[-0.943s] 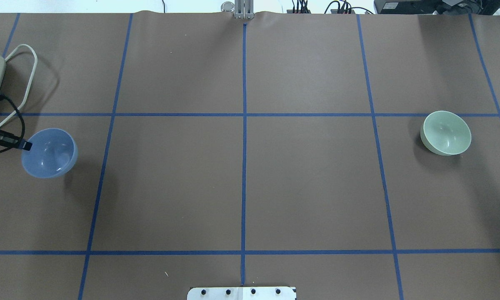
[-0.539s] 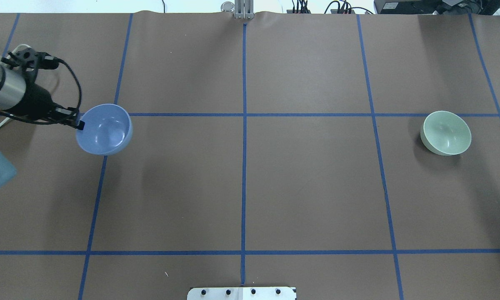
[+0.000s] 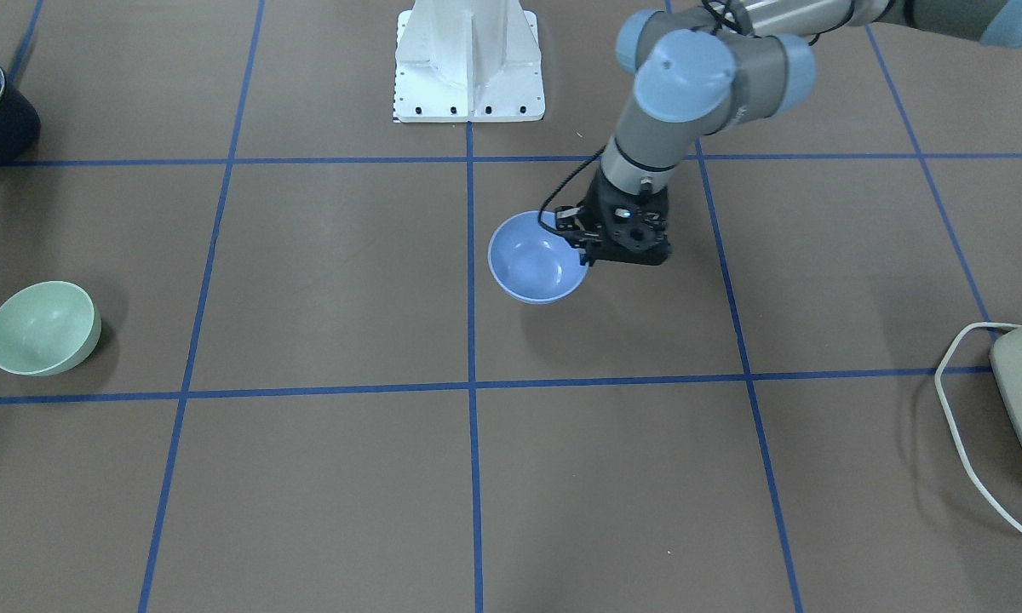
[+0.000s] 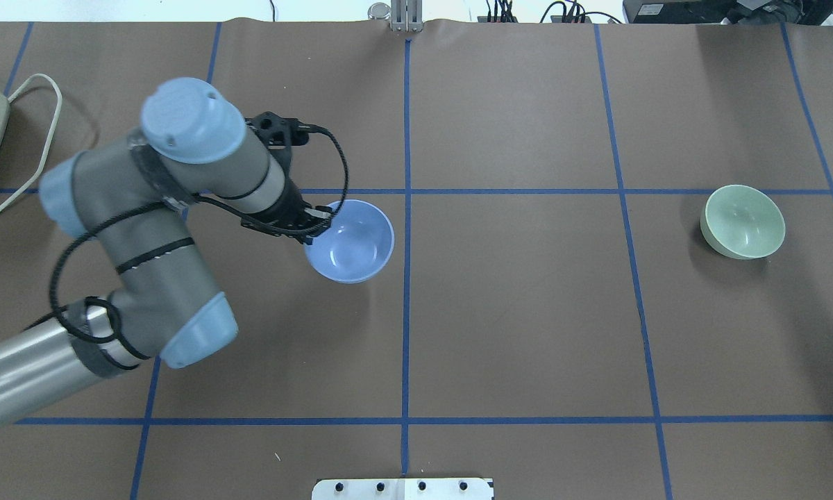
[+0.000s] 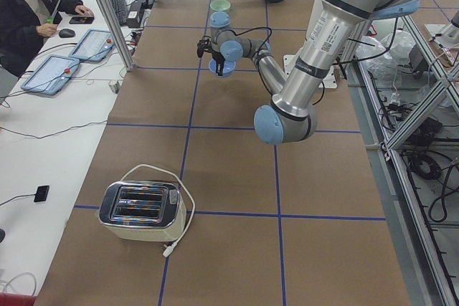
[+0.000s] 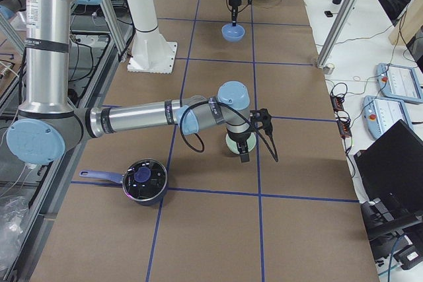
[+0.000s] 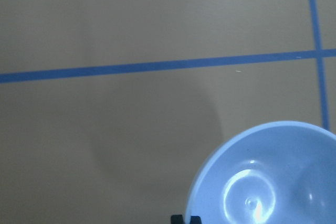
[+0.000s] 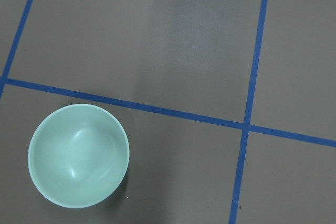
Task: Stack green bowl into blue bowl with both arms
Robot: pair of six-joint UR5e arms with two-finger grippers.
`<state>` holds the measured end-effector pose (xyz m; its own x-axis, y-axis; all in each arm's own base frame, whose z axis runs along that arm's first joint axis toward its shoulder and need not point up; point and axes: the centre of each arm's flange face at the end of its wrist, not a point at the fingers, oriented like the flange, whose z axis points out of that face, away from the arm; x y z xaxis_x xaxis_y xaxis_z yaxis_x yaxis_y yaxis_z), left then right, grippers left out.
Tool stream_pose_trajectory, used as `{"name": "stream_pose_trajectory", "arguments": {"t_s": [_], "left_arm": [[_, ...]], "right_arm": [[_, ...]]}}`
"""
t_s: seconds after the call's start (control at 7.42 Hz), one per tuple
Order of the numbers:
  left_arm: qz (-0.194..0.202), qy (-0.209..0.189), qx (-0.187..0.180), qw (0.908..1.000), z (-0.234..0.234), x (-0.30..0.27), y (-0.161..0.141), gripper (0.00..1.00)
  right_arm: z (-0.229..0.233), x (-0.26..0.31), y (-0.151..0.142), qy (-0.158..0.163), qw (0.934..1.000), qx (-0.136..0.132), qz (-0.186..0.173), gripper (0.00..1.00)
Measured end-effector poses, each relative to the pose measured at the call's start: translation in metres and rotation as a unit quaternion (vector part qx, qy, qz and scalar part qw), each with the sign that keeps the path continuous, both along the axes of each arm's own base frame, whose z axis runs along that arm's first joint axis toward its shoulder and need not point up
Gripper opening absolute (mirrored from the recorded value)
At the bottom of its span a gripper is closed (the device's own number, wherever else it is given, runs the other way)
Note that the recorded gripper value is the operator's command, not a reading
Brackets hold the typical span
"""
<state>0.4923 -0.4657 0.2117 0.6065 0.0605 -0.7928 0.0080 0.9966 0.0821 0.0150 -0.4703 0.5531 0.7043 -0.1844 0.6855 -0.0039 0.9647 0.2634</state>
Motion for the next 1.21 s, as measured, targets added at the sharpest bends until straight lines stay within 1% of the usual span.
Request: {"name": "stream_pose_trajectory", "arguments": {"t_s": [0.13,0.27,0.54,0.81,0.94,1.08,1.21], "left_arm": [[-0.004,-0.006,-0.006,1.0000,-0.017,0.030,0.000,0.00],[-0.005,-0.011,-0.007,0.9999,-0.023,0.049,0.001,0.00],[-0.004,-0.014,-0.004,0.9999,-0.027,0.068,0.004,0.00],[-0.004,-0.012,0.002,0.9999,-0.021,0.080,0.004,0.00],[-0.004,-0.011,0.008,0.9999,-0.018,0.086,0.005,0.29],[-0.005,-0.010,0.012,0.9999,-0.017,0.089,0.006,0.98],[-0.005,-0.010,0.014,0.9998,-0.016,0.090,0.006,0.98]], "right_arm": [[0.000,0.000,0.000,0.000,1.0000,0.000,0.000,1.00],[0.000,0.000,0.000,0.000,1.0000,0.000,0.000,1.00],[0.000,0.000,0.000,0.000,1.0000,-0.001,0.001,1.00],[0.001,0.000,0.000,0.002,1.0000,-0.001,0.001,1.00],[0.001,0.000,-0.001,0.002,1.0000,-0.001,0.001,1.00],[0.001,0.000,-0.001,0.002,1.0000,-0.001,0.001,1.00],[0.001,0.000,-0.001,0.002,1.0000,-0.001,0.002,1.00]]}}
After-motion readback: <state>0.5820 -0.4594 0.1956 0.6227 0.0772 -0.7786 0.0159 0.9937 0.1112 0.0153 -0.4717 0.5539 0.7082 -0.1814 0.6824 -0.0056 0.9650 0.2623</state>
